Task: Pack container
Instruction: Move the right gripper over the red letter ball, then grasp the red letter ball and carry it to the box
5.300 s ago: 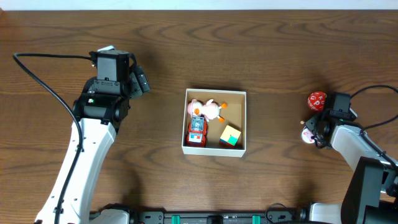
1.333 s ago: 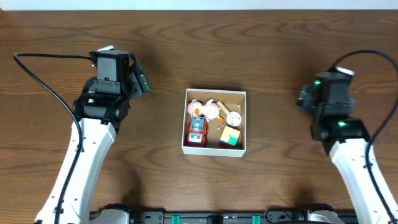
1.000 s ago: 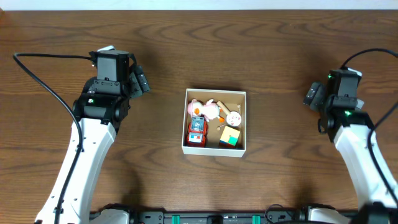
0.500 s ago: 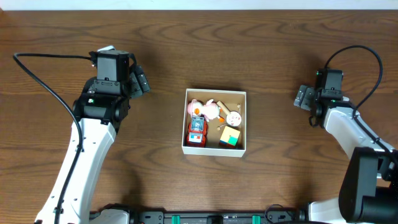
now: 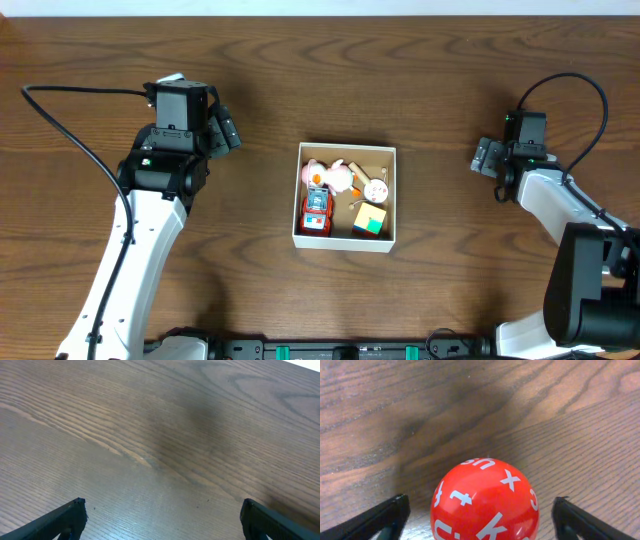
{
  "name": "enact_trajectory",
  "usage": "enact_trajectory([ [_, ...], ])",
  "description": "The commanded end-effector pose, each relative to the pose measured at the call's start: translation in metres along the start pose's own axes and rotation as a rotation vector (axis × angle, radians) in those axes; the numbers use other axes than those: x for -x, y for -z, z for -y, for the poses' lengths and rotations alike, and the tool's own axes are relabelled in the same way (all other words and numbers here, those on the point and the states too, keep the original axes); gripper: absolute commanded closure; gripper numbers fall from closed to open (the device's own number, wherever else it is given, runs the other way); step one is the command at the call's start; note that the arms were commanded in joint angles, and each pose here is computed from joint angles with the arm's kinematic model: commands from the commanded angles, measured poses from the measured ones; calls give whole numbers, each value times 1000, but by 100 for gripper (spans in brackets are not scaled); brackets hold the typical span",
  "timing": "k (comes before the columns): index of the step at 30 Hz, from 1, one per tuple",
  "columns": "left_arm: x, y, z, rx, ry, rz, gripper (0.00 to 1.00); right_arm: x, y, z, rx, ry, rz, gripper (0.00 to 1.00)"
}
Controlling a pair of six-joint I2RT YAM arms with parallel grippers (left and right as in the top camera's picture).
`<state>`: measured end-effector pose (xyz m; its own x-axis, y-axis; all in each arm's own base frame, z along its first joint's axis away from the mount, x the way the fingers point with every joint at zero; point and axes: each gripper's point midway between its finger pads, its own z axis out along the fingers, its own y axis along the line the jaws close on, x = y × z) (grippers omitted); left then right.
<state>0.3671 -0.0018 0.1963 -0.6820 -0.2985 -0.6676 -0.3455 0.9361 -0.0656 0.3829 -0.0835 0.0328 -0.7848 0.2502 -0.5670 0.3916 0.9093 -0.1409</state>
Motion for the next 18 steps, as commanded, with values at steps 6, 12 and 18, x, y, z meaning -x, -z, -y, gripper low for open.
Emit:
enact_trajectory([
  [6, 14, 9, -1, -2, 27, 40, 2, 2, -2, 5, -9, -5, -5, 34],
  [12, 14, 9, -1, -2, 27, 40, 2, -1, -2, 5, -11, -1, -17, 44],
  [18, 14, 9, -1, -2, 27, 40, 2, -3, -2, 5, -11, 0, -22, 74],
])
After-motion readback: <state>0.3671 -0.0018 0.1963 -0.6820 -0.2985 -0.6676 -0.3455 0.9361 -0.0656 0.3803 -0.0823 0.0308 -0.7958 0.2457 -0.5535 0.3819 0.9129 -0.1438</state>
